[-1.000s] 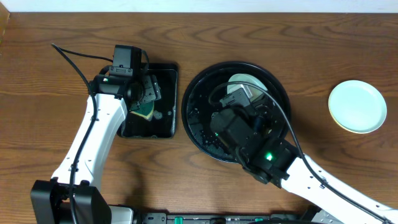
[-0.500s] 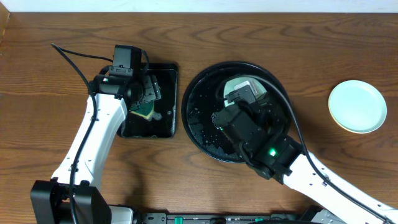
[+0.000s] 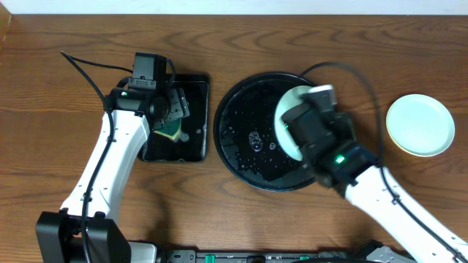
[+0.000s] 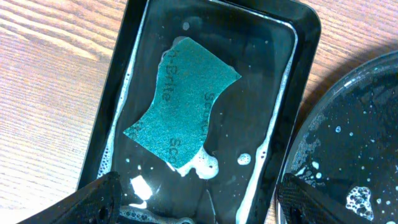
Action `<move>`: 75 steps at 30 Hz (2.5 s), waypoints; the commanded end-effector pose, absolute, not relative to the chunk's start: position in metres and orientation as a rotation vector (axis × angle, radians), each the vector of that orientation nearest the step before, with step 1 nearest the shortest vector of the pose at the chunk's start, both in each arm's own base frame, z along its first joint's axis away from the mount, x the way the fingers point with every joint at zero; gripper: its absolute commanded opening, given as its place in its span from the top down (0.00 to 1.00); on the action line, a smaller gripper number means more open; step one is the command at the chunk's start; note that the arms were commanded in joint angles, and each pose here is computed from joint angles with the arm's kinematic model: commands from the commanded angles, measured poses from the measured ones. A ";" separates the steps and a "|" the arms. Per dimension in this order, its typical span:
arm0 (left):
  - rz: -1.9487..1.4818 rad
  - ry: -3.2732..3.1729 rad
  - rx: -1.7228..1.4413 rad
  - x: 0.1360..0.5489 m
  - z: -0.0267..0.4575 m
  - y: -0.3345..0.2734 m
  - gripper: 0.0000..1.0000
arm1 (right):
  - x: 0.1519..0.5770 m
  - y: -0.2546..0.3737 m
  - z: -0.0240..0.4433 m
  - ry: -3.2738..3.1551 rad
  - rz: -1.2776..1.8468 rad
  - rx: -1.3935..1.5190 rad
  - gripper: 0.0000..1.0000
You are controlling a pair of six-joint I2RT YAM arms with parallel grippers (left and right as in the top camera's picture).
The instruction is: Clean dirty plates on tray and stack at the side
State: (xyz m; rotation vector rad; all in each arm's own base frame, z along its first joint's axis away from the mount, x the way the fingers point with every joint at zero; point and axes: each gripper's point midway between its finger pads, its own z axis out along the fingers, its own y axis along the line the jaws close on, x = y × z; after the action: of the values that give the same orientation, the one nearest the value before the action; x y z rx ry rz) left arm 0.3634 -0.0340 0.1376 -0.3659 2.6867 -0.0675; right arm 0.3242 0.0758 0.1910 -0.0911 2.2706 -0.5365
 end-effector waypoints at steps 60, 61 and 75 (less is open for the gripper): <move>-0.067 2.679 -0.352 0.367 0.142 -0.034 0.18 | 0.287 0.037 0.275 2.175 0.520 0.045 0.48; -0.067 2.679 -0.352 0.367 0.142 -0.034 0.18 | 0.282 0.048 0.273 2.193 0.538 -0.007 0.48; -0.067 2.679 -0.352 0.367 0.142 -0.034 0.18 | 0.266 0.100 0.270 2.212 0.618 -0.250 0.01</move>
State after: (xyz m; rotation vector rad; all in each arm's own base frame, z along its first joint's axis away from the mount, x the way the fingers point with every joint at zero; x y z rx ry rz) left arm 0.3635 -0.0345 0.1376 -0.3652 2.6870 -0.0712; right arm 0.2662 0.0985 0.2645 -0.2238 2.2295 0.6264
